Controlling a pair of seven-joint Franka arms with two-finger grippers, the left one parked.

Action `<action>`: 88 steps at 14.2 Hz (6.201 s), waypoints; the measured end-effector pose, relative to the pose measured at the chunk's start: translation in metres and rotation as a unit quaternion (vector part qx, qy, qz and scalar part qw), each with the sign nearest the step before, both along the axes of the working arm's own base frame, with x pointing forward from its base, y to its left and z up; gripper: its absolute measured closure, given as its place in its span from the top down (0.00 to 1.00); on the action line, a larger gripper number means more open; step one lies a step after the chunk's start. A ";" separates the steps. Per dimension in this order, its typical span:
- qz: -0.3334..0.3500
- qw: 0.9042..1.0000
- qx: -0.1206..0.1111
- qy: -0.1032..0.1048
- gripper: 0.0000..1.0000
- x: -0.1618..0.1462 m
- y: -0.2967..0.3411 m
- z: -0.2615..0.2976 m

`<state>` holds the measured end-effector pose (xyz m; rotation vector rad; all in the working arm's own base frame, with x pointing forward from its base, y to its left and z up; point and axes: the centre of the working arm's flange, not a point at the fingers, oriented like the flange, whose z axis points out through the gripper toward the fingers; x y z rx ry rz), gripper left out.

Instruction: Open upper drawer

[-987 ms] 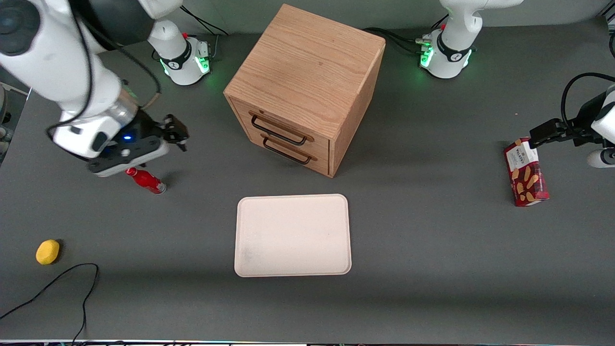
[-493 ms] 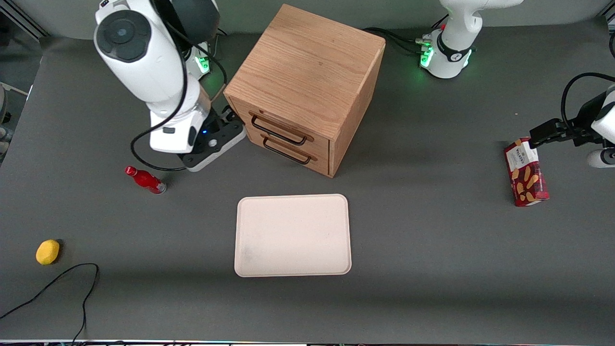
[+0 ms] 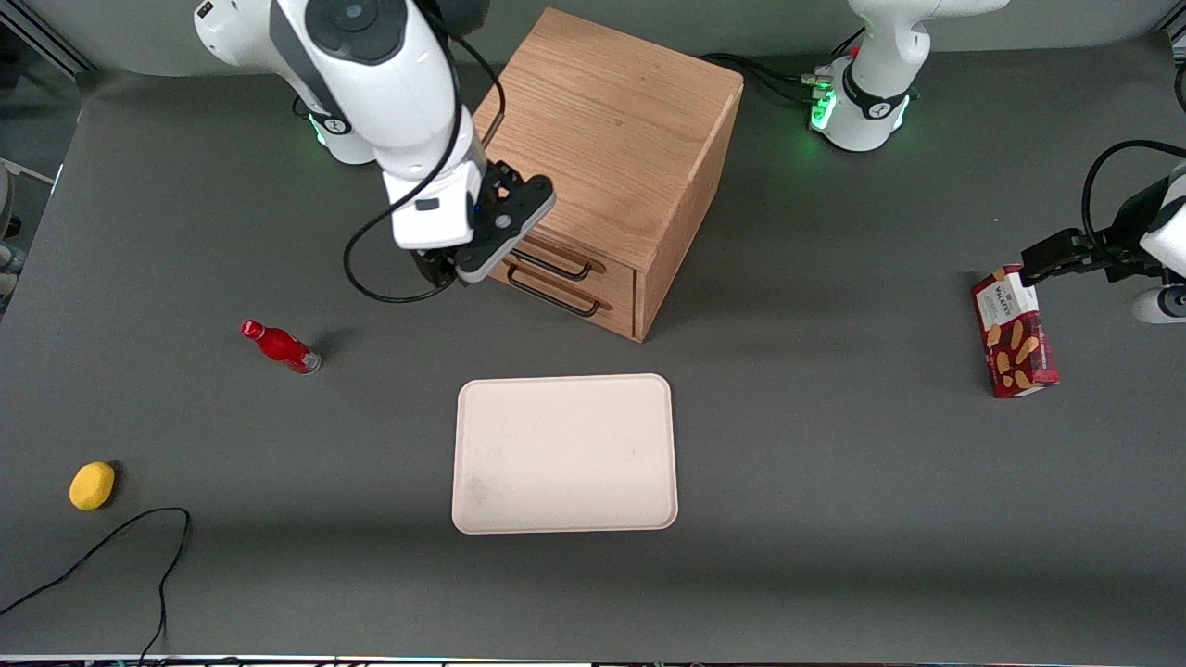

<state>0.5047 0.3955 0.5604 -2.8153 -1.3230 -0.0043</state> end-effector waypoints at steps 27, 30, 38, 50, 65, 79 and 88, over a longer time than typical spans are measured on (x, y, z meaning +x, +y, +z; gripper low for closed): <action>0.109 0.993 0.027 0.037 1.00 0.003 -0.010 -0.007; 0.109 0.993 0.024 0.043 1.00 0.006 -0.014 -0.014; 0.106 0.993 0.026 0.054 1.00 0.008 -0.010 -0.052; 0.105 0.993 0.028 0.049 1.00 0.005 -0.006 -0.105; 0.113 0.992 0.033 0.038 1.00 0.002 -0.006 -0.133; 0.118 0.992 0.034 0.033 1.00 -0.002 -0.001 -0.168; 0.120 0.992 0.035 0.032 1.00 -0.002 0.000 -0.168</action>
